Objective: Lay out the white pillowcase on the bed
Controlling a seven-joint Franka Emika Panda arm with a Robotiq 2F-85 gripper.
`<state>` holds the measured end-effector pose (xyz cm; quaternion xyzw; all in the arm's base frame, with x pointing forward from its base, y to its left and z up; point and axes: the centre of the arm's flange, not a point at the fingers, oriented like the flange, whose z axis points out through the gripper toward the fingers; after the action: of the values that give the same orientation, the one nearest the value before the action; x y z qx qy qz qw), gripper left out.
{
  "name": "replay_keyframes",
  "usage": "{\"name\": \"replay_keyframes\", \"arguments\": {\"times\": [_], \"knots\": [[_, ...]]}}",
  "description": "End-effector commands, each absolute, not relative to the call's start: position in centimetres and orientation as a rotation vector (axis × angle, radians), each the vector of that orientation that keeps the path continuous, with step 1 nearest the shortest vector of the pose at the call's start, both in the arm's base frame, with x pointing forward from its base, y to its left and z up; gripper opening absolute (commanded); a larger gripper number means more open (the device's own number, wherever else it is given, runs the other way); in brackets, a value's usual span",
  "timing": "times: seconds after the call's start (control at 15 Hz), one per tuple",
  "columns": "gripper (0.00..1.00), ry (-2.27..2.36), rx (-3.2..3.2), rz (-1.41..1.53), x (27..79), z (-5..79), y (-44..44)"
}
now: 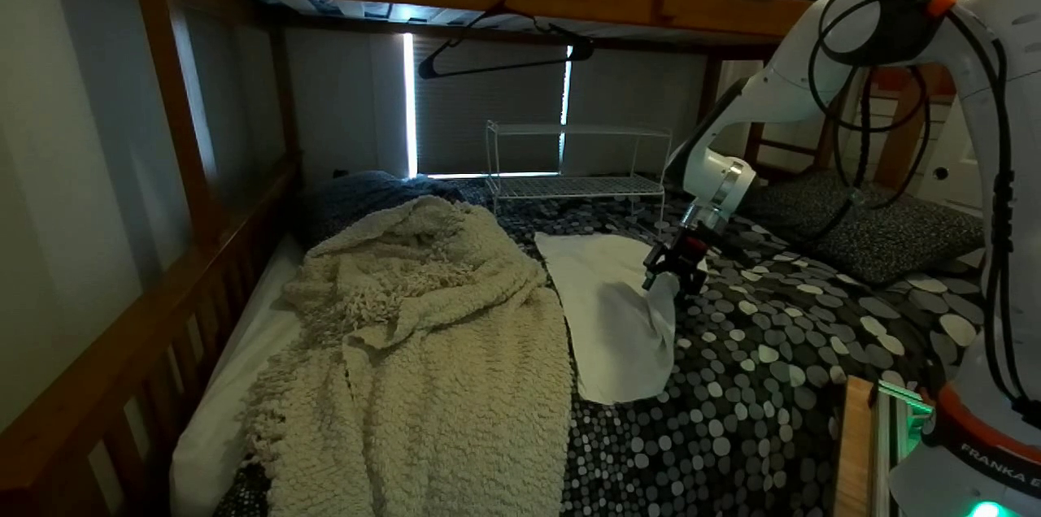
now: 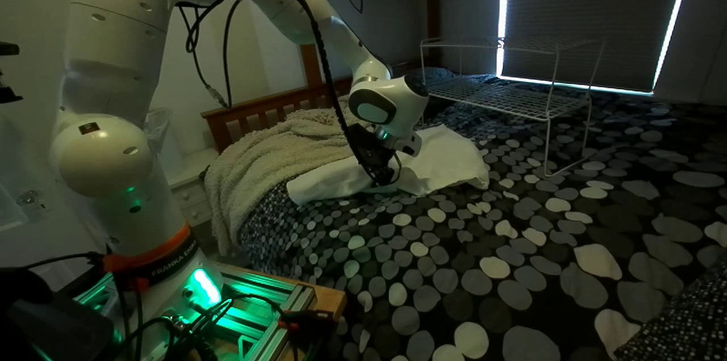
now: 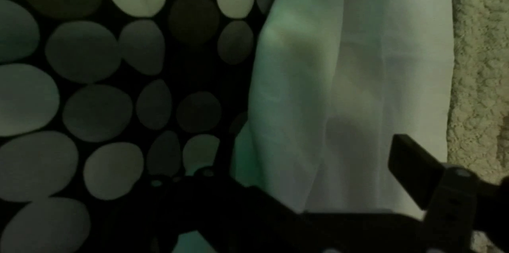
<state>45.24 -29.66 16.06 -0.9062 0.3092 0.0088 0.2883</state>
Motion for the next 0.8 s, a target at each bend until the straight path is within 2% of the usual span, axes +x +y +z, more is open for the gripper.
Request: {"name": "replay_keyframes", "arguments": {"times": [0.0,0.53,0.6,0.73], "knots": [[0.65,0.827,-2.408,-0.069,45.1,15.2,-29.2],[0.04,0.821,-2.424,-0.011,44.3,16.2,-29.0],[0.01,0.815,-2.431,-0.006,44.3,16.2,-29.0],[0.00,0.794,-2.447,0.004,44.3,16.8,-29.0]]}}
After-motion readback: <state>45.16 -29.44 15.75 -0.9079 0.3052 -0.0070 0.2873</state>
